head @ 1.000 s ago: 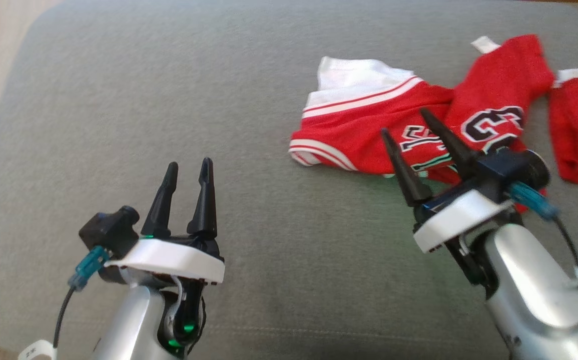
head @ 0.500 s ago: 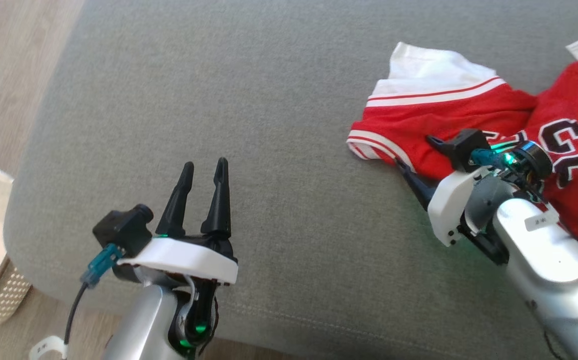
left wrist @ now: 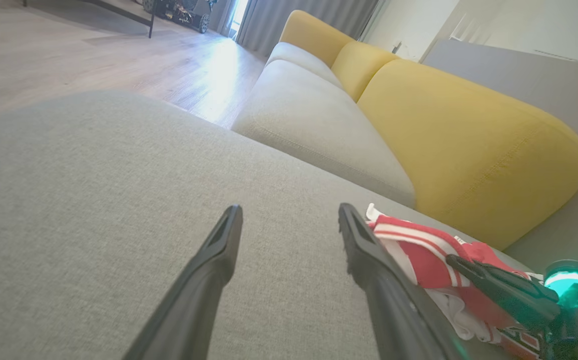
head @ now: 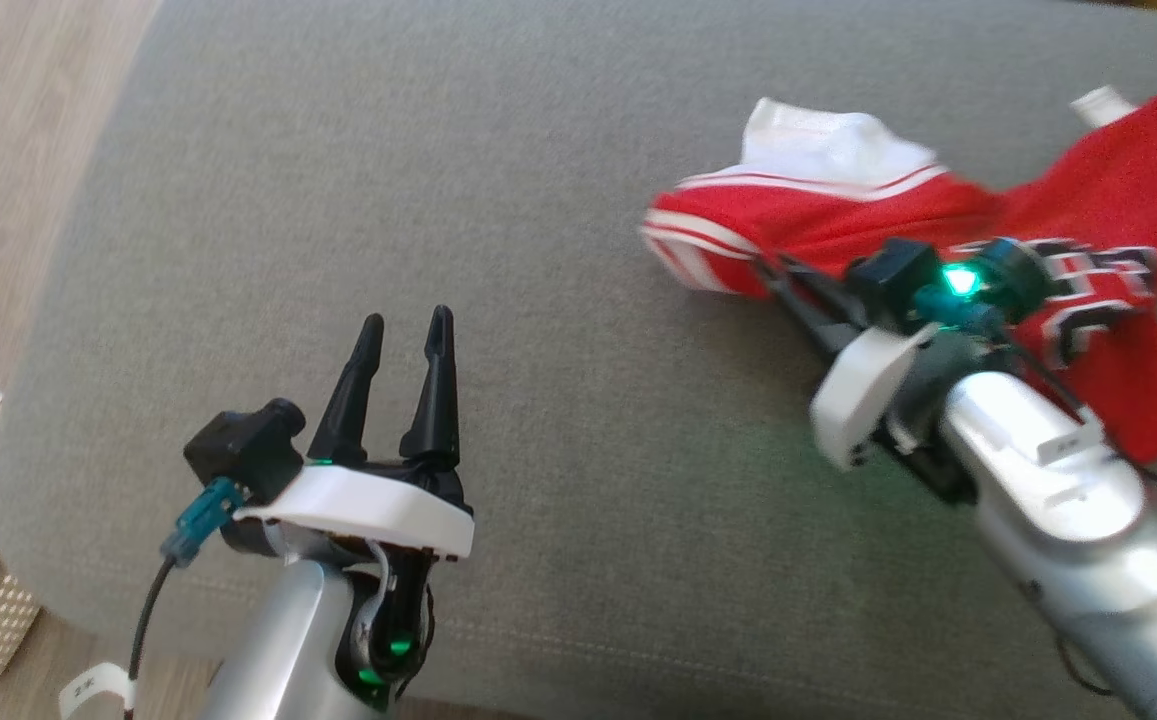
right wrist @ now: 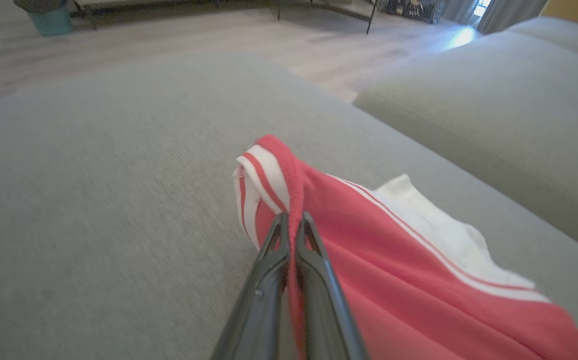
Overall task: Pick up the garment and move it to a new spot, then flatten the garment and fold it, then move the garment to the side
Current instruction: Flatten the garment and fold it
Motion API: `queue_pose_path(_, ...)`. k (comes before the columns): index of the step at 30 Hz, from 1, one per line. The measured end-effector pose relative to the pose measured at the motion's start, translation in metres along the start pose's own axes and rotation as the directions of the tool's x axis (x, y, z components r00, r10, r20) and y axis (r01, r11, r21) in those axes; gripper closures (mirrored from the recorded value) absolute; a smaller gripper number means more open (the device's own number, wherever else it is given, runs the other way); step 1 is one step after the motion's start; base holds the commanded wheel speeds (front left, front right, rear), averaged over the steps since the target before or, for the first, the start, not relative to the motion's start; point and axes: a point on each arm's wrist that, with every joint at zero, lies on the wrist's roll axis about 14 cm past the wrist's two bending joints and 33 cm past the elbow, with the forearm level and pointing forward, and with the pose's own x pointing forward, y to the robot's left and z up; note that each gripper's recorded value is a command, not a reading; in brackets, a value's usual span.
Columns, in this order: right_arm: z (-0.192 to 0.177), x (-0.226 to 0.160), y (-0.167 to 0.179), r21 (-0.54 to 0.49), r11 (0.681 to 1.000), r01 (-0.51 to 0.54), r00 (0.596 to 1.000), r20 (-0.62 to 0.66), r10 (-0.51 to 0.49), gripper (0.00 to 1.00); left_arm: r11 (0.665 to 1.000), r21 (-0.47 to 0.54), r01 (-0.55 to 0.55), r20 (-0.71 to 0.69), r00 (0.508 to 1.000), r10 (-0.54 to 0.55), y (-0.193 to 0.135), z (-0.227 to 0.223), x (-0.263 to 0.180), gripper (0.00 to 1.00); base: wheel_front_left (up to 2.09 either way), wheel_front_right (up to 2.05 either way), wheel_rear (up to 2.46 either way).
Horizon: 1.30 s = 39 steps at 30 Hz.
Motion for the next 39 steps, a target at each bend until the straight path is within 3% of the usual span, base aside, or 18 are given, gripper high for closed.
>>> queue_pose_path(8,0.097,-0.029,0.047,-0.034,0.994,-0.102,0.953,0.282,0.107,1.00,0.999,-0.005,0.045,0.038,0.998,-0.045,-0.014,0.013,-0.005,0.00,0.00,0.00,0.00)
queue_pose_path(12,0.134,-0.053,0.045,-0.060,0.995,-0.084,0.924,0.370,0.100,1.00,0.998,-0.014,0.061,0.028,0.998,-0.061,-0.020,0.009,-0.011,0.00,0.00,0.00,0.00)
queue_pose_path(18,0.132,-0.052,0.000,-0.041,0.999,0.010,0.941,0.338,0.005,1.00,0.997,-0.015,0.077,0.000,0.997,-0.077,-0.024,-0.001,-0.010,0.00,0.00,0.00,0.00)
queue_pose_path(27,0.122,0.014,-0.097,-0.125,0.982,0.144,0.965,0.238,-0.112,1.00,0.999,-0.031,0.026,-0.019,0.999,-0.027,-0.010,-0.005,0.006,0.00,0.00,0.00,0.00)
queue_pose_path(32,0.080,0.054,-0.131,-0.117,0.976,0.185,0.978,0.118,-0.172,1.00,0.999,-0.030,-0.036,-0.056,0.998,0.034,0.007,-0.016,0.003,0.00,0.00,0.00,0.00)
queue_pose_path(33,0.080,0.054,-0.131,-0.117,0.976,0.185,0.978,0.118,-0.172,0.75,0.999,-0.030,-0.036,-0.056,0.998,0.034,0.007,-0.016,0.003,0.00,0.00,0.00,0.00)
queue_pose_path(34,0.068,0.060,-0.136,-0.111,0.975,0.193,0.979,0.082,-0.185,0.11,0.999,-0.031,-0.044,-0.061,0.997,0.042,0.010,-0.018,0.002,0.00,0.00,0.00,0.00)
queue_pose_path(35,0.056,0.065,-0.141,-0.112,0.973,0.201,0.979,0.047,-0.197,0.00,0.998,-0.028,-0.050,-0.067,0.997,0.048,0.011,-0.020,0.002,0.00,0.00,0.00,0.00)
queue_pose_path(39,0.024,0.077,-0.138,-0.090,0.975,0.201,0.978,-0.035,-0.205,0.00,0.998,-0.016,-0.062,-0.069,0.996,0.061,0.015,-0.020,0.005,0.00,0.00,0.00,0.00)
